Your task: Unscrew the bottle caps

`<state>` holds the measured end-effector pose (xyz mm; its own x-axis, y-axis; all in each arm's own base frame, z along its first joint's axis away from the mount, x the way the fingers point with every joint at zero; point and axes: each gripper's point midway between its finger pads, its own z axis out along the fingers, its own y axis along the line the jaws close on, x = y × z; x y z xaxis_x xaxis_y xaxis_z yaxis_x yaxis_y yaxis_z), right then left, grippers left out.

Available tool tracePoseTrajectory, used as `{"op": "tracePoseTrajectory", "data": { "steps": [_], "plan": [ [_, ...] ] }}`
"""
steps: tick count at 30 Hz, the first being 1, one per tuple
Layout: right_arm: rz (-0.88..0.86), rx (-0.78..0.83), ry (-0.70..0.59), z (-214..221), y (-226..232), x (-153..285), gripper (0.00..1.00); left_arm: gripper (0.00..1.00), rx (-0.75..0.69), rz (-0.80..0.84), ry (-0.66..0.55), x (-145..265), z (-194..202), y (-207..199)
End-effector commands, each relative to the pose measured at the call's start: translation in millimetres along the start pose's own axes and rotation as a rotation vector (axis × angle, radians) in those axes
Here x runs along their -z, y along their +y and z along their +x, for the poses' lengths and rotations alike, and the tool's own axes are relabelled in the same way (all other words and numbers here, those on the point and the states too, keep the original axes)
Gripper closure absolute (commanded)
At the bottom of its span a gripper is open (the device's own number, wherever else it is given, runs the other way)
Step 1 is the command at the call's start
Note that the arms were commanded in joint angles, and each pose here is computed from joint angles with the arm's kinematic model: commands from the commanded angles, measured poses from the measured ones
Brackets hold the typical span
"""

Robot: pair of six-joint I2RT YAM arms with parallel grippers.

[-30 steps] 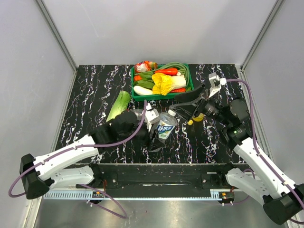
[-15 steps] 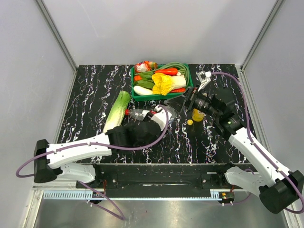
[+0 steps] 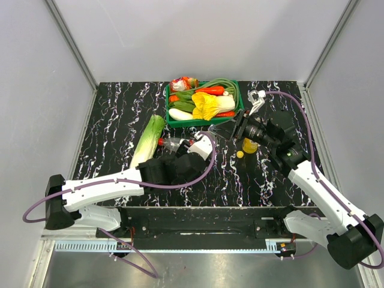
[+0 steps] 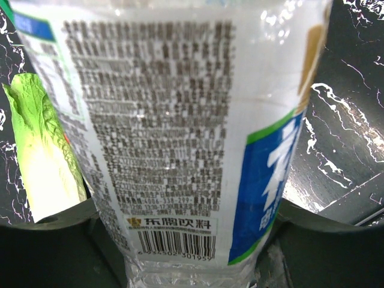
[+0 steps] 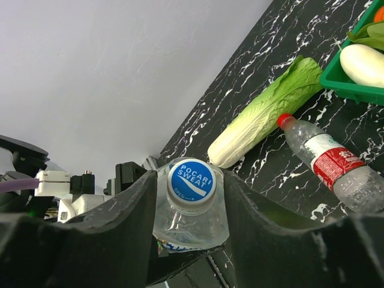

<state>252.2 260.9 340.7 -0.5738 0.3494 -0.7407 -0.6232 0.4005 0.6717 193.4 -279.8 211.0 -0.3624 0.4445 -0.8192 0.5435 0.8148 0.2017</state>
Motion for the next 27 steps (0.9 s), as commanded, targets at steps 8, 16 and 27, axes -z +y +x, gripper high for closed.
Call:
{"op": "tracePoseTrajectory", "data": {
  "steps": [8,16,27],
  "plan": [
    [-0.074,0.037,-0.026,-12.1,19.9,0.0,0.89,0.95,0.041,0.002,-0.053,6.0,-19.9,-1.0],
    [-0.092,0.075,-0.026,-8.9,23.1,5.5,1.0,0.97,0.054,0.115,-0.035,-0.6,-10.4,-17.1],
    [-0.147,0.143,-0.021,-5.5,33.0,12.5,1.0,0.97,0.229,0.472,-0.107,6.1,-21.1,-34.2]
  ]
}}
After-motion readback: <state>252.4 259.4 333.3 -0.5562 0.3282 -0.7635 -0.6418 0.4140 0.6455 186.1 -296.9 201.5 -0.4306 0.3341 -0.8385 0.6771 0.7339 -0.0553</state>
